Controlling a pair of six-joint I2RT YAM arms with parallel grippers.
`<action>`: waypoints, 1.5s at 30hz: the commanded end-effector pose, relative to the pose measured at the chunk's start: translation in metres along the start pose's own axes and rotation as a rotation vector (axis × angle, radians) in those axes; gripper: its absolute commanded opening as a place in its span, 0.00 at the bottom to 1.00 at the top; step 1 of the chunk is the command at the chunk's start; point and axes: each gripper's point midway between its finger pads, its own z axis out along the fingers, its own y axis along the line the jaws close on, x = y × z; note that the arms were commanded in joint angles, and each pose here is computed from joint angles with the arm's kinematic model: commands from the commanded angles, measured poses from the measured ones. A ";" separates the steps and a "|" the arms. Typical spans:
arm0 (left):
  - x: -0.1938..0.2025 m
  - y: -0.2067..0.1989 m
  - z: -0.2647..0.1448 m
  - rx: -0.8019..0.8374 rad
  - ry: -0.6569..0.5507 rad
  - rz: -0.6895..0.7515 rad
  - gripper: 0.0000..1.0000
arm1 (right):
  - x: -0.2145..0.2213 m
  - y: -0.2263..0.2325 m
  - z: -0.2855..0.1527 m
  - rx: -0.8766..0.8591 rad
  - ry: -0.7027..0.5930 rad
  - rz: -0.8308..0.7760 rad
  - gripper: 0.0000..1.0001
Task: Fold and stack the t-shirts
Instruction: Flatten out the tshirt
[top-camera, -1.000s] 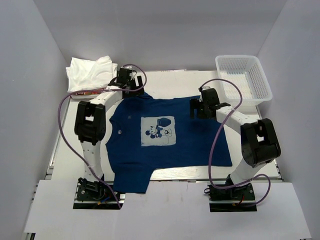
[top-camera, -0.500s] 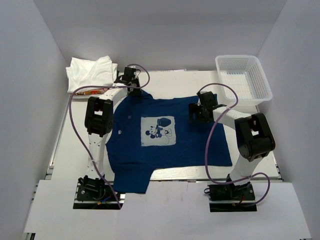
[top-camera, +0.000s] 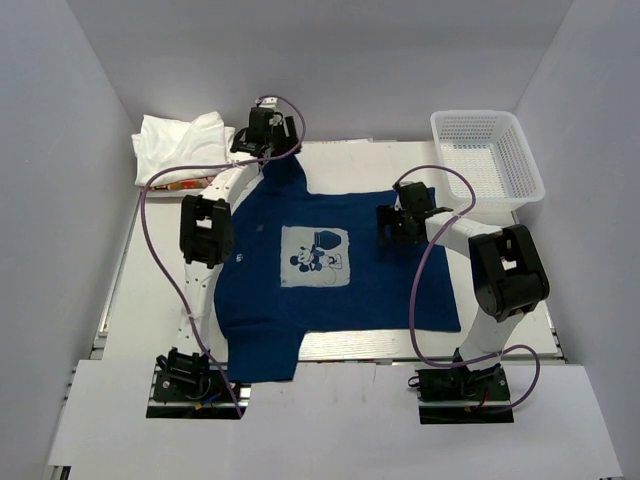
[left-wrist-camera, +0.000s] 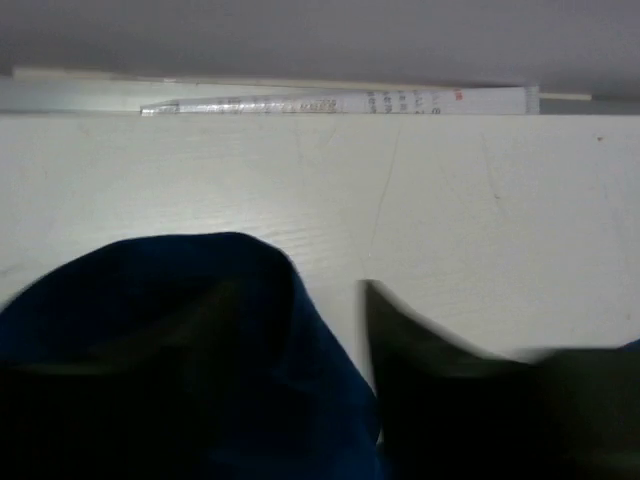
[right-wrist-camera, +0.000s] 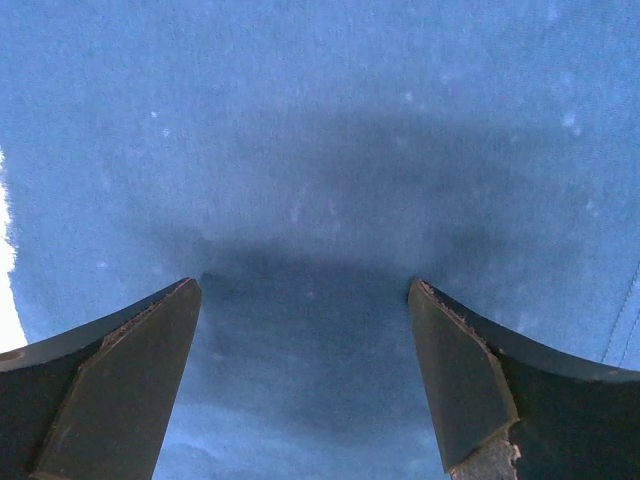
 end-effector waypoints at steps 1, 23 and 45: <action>-0.002 -0.007 0.009 0.042 0.005 0.016 0.96 | -0.001 0.001 0.003 -0.004 0.022 -0.006 0.90; 0.141 0.023 -0.156 -0.081 0.266 -0.071 1.00 | -0.037 -0.014 -0.016 0.098 -0.051 0.112 0.90; 0.128 0.087 -0.028 -0.307 0.374 -0.059 1.00 | -0.084 -0.040 0.073 0.122 0.018 0.103 0.90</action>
